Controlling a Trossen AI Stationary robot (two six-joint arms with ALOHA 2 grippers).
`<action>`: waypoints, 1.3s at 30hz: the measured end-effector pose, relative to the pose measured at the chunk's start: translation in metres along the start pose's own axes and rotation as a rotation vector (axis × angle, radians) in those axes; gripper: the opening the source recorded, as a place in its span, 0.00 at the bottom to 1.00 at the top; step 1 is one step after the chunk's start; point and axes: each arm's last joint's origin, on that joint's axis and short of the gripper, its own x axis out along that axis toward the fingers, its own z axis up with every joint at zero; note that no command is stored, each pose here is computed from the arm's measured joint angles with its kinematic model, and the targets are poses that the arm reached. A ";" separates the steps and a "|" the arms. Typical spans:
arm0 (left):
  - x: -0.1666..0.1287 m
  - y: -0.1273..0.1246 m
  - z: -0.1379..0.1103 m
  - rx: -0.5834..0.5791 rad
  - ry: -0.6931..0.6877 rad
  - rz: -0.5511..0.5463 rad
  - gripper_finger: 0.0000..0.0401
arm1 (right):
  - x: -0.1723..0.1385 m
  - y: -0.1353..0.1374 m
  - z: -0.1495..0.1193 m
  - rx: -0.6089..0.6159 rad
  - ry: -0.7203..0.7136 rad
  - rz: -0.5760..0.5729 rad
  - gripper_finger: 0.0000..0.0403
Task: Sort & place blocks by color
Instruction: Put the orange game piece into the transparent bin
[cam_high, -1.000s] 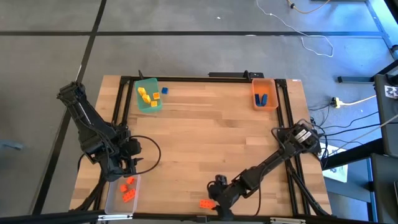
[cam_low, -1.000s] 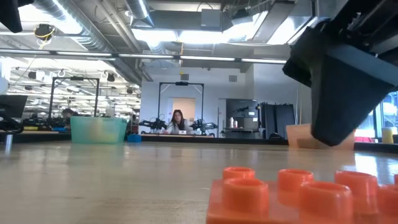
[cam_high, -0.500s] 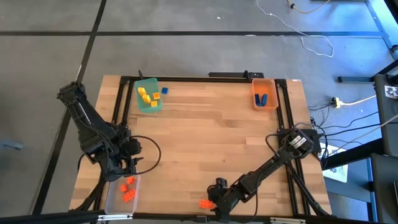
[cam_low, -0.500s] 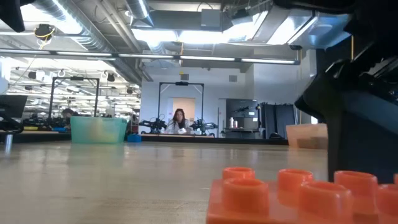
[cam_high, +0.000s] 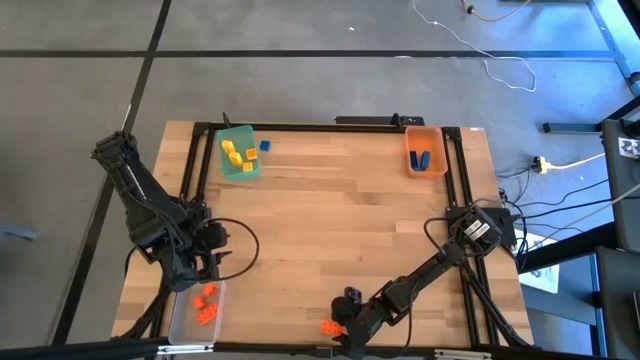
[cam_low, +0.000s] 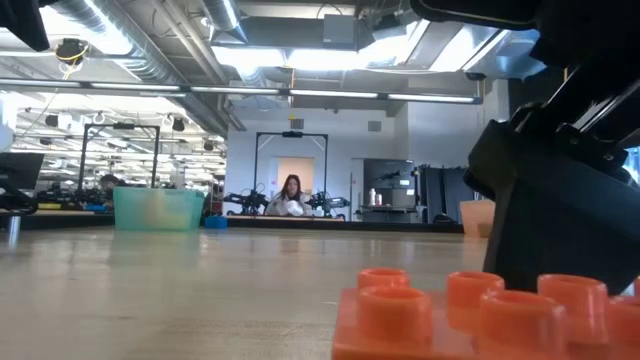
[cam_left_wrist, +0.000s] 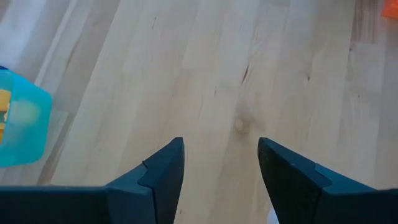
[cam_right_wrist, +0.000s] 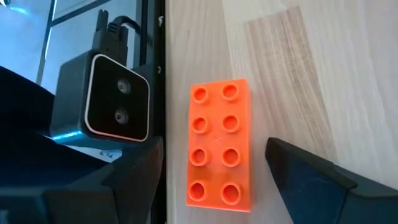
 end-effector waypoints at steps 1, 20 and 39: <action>0.000 0.000 0.000 0.000 0.000 0.000 0.49 | 0.000 0.000 0.000 -0.001 0.001 0.000 0.72; 0.000 0.000 0.000 -0.003 -0.003 0.000 0.49 | -0.002 -0.006 -0.006 -0.126 0.075 -0.066 0.68; 0.000 0.000 0.000 -0.003 -0.005 0.002 0.49 | 0.013 -0.011 -0.011 -0.174 0.033 -0.101 0.35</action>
